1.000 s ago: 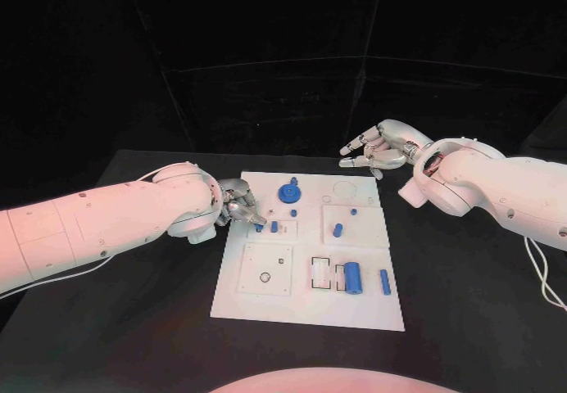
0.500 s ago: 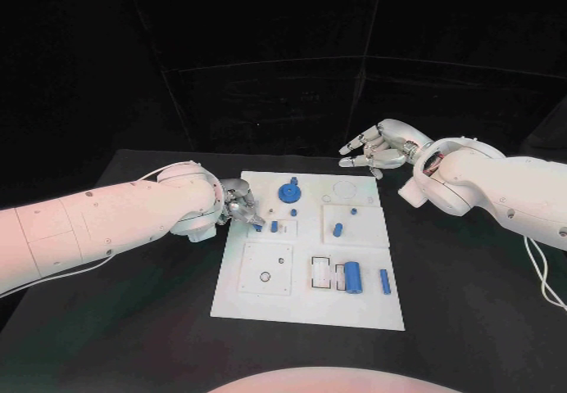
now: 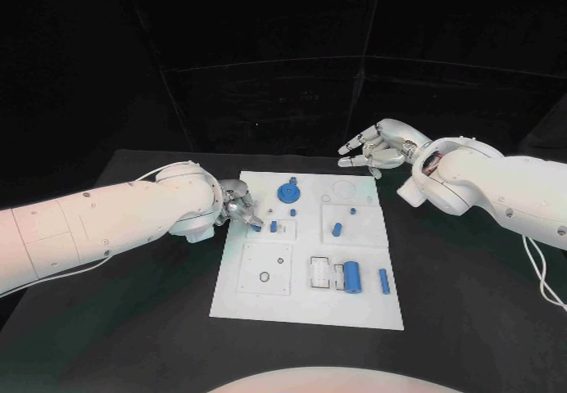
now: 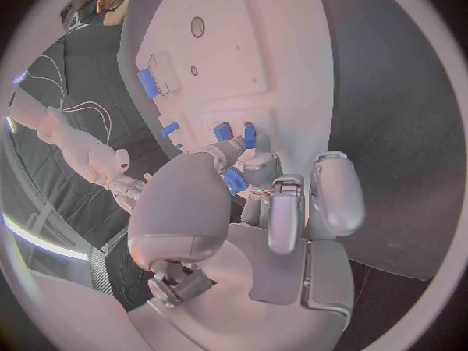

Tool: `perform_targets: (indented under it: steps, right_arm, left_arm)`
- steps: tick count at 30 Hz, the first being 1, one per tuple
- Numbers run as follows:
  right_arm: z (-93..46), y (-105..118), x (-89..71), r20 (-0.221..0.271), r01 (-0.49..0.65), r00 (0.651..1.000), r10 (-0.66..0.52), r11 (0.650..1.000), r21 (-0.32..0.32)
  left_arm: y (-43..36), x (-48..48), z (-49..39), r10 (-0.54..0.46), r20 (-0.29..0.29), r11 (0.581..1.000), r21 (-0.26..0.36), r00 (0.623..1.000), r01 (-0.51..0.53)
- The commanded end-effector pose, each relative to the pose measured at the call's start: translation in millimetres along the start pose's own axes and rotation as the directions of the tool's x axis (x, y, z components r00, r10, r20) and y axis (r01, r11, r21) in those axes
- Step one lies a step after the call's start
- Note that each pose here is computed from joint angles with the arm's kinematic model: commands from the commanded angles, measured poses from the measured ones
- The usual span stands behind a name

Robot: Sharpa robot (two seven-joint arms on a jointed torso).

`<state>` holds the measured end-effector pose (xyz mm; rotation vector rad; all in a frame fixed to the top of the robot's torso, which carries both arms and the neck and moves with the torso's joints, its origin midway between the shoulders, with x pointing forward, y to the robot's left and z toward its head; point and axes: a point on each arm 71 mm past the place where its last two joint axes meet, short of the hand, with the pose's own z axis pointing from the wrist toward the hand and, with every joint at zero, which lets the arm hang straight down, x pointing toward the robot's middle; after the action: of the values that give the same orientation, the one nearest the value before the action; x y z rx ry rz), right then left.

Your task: Assemble the parts on the task board

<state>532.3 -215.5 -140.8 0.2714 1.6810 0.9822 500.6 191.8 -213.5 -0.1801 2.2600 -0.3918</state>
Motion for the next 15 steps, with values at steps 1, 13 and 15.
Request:
perform_targets:
  steps: [1,13,15]
  right_arm:
    - [0.4,2.1,-0.3,-0.001,0.002,1.000,-0.002,1.000,-0.010]
    - [0.4,2.4,-0.2,-0.001,0.002,1.000,-0.002,1.000,-0.011]
    - [0.4,2.4,-0.1,-0.001,0.001,1.000,-0.001,1.000,-0.011]
  left_arm:
    - [0.7,2.3,-0.4,0.024,-0.023,1.000,-0.013,0.999,-0.024]
    - [-1.1,2.2,0.5,0.023,-0.020,1.000,-0.005,1.000,-0.023]
    - [-1.0,1.8,1.2,0.022,-0.018,1.000,-0.006,1.000,-0.022]
